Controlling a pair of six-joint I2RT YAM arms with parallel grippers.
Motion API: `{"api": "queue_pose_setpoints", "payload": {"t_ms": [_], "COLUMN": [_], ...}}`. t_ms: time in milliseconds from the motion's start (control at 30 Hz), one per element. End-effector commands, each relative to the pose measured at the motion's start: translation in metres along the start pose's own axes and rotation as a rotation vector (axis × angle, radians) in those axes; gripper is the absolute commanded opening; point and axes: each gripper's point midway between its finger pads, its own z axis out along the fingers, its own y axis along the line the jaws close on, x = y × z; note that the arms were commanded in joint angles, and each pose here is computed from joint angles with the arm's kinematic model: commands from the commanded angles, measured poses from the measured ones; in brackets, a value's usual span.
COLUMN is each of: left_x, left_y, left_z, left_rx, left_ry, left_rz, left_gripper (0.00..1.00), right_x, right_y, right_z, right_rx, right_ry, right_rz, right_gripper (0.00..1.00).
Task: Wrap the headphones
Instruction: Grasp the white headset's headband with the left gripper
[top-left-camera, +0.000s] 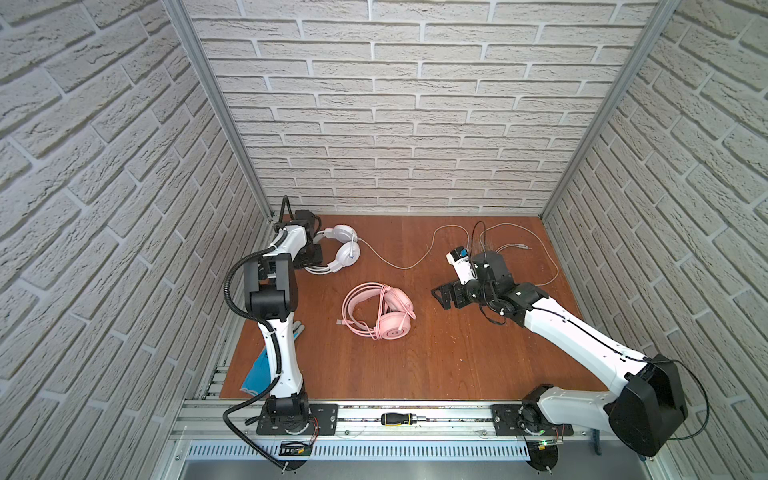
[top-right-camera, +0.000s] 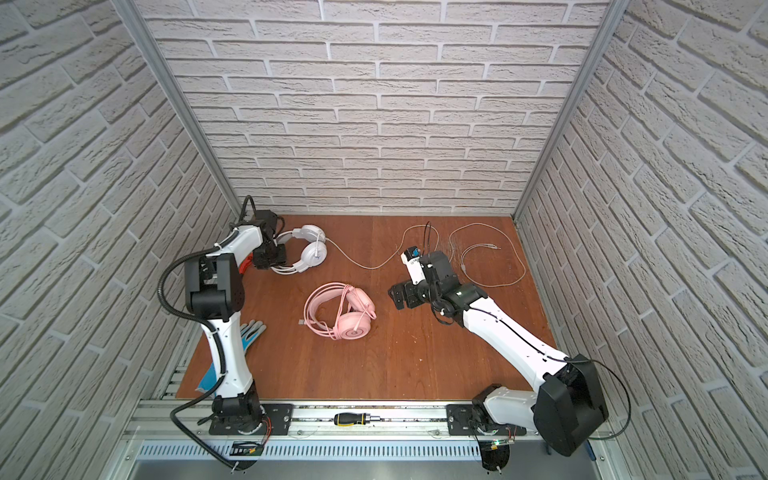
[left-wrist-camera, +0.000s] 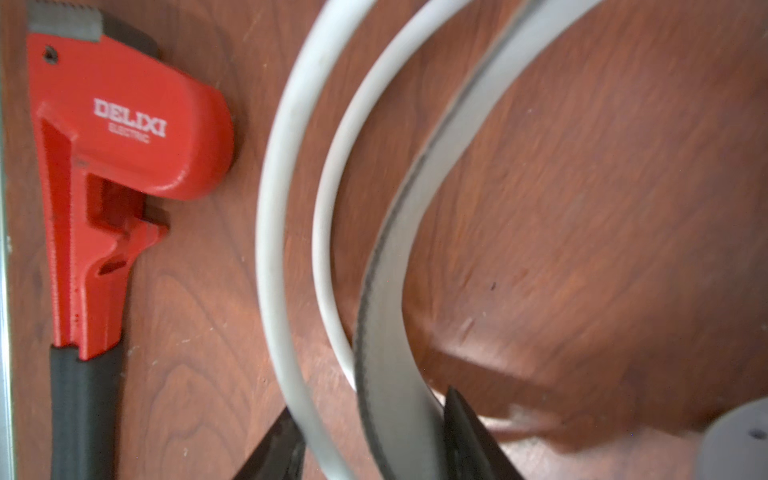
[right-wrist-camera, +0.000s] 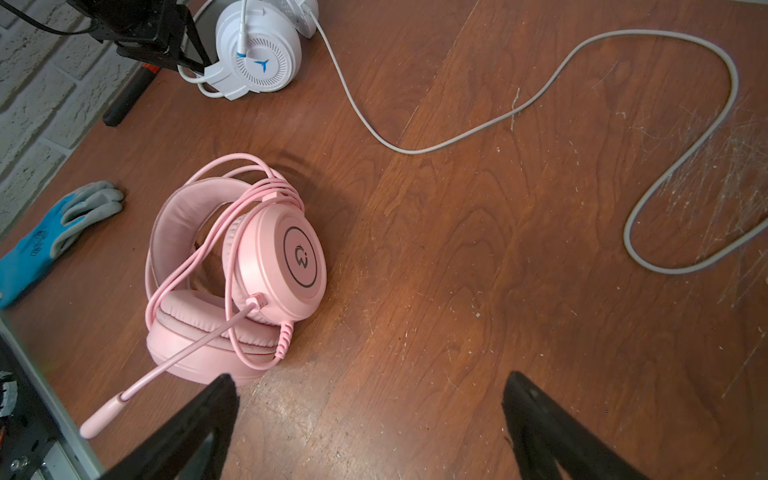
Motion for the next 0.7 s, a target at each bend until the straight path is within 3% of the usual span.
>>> {"api": "queue_pose_setpoints", "payload": {"t_ms": [0, 200, 433, 667], "left_x": [0.009, 0.019, 0.03, 0.036], "left_y": [-0.02, -0.046, -0.079, -0.104], "left_z": [0.006, 0.012, 0.01, 0.009], "left_rx": [0.017, 0.031, 0.05, 0.088], "left_ry": [0.019, 0.037, 0.053, 0.061], "left_rz": [0.053, 0.111, 0.177, 0.153], "left_gripper": [0.43, 0.33, 0.33, 0.35], "right_x": [-0.005, -0.002, -0.001, 0.001], "right_y": [-0.008, -0.02, -0.027, -0.033], "right_z": [-0.009, -0.021, -0.024, -0.027], "right_rx": [0.055, 0.113, 0.123, 0.133], "right_ry": [0.0, -0.004, 0.0, 0.006], "right_rz": [-0.034, -0.046, -0.025, -0.02], "right_gripper": [1.0, 1.0, 1.0, 1.0]}}
